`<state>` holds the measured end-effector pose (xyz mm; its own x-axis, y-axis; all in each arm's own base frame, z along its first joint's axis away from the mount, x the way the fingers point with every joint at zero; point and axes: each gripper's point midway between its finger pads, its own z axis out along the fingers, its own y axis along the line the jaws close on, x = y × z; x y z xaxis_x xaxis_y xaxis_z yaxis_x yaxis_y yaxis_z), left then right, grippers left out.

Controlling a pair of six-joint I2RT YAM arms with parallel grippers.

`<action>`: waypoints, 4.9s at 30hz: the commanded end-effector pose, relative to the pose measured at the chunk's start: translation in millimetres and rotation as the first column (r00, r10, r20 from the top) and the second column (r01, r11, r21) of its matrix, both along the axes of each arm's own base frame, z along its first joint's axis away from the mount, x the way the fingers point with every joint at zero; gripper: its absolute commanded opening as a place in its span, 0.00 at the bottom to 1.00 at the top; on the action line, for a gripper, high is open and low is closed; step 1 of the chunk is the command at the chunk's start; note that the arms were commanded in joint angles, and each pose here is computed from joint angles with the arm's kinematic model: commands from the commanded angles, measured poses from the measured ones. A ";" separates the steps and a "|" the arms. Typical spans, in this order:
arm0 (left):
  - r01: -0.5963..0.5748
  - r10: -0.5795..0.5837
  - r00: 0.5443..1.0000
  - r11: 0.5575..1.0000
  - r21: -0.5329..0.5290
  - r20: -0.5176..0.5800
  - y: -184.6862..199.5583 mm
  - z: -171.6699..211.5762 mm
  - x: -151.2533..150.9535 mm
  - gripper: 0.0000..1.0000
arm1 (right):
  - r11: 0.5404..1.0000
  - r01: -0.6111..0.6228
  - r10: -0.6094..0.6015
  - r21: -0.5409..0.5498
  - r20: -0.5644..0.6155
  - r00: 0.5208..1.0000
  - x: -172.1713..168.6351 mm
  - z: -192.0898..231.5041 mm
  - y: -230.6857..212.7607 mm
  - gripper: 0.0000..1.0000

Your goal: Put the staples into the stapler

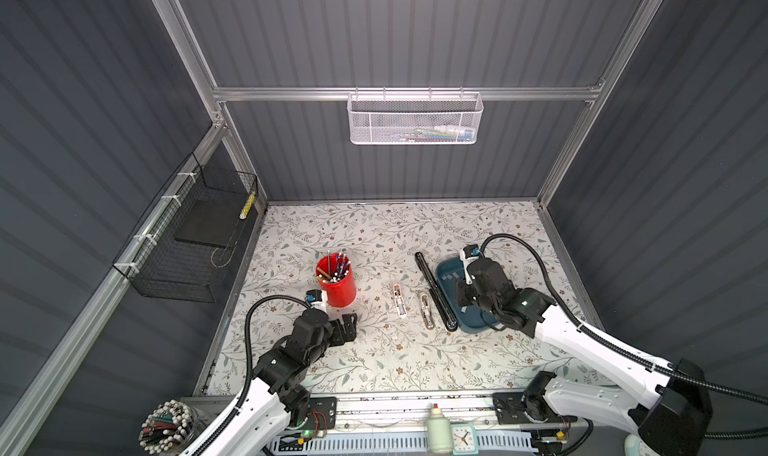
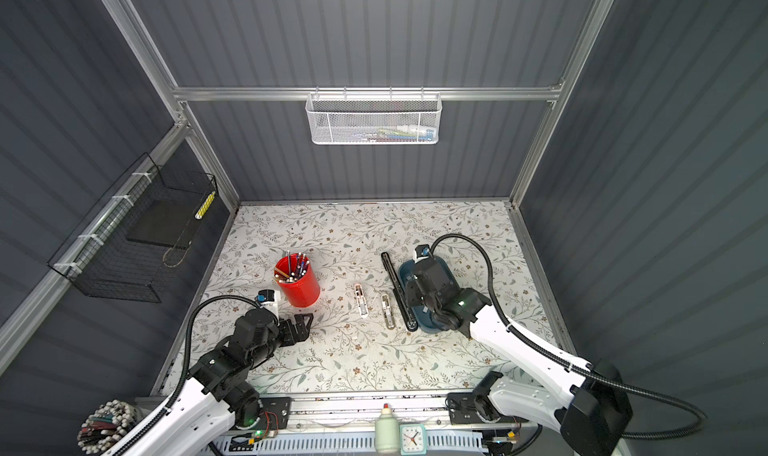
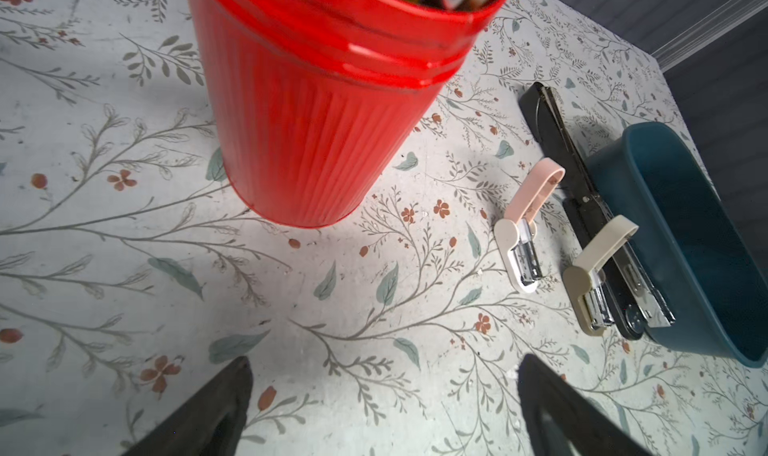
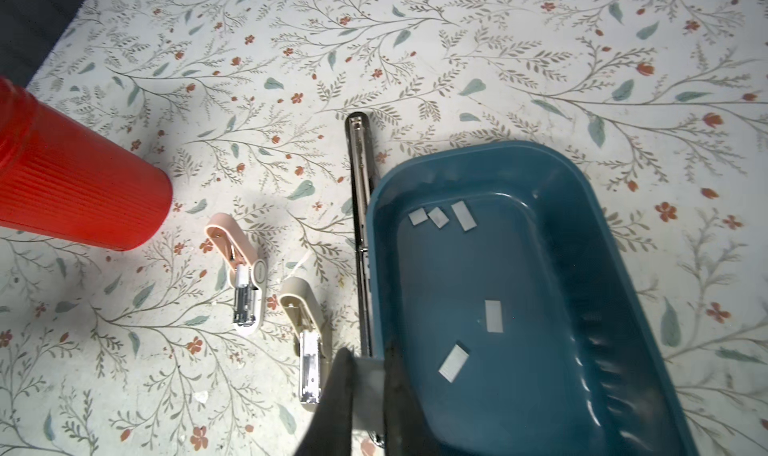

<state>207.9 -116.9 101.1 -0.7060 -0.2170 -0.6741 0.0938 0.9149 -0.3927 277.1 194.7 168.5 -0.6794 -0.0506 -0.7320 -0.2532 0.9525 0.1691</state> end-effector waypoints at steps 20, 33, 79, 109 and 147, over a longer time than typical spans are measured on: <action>-0.040 0.037 0.997 0.998 0.045 0.072 7.4 21.1 12.6 1.00 | 0.968 -0.095 0.047 -0.231 -0.203 0.978 6.1 -98.1 23.4 0.10; -0.060 0.054 0.993 0.997 0.058 0.101 11.1 25.8 16.4 1.00 | 0.970 -0.002 -0.052 -0.245 -0.214 0.975 9.1 -102.6 -13.9 0.08; -0.044 0.040 0.995 0.998 0.043 0.093 8.0 23.2 14.4 1.00 | 0.964 -0.033 -0.033 -0.264 -0.241 0.970 -26.8 -116.1 -15.6 0.00; -0.032 0.028 0.996 0.999 0.044 0.086 4.9 21.4 15.2 1.00 | 0.993 -0.019 -0.001 -0.118 -0.163 0.987 -39.4 -91.3 13.7 0.00; -0.019 0.016 0.997 0.999 0.035 0.082 2.2 20.4 14.5 1.00 | 0.991 -0.058 0.038 -0.121 -0.162 0.986 -34.2 -98.5 28.6 0.00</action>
<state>219.7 -110.4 109.0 -0.6674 -0.2057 -0.7158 0.0768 0.9370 -0.3408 239.0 215.9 59.9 -0.7968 -0.1731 -0.5790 -0.2672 0.9603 0.0806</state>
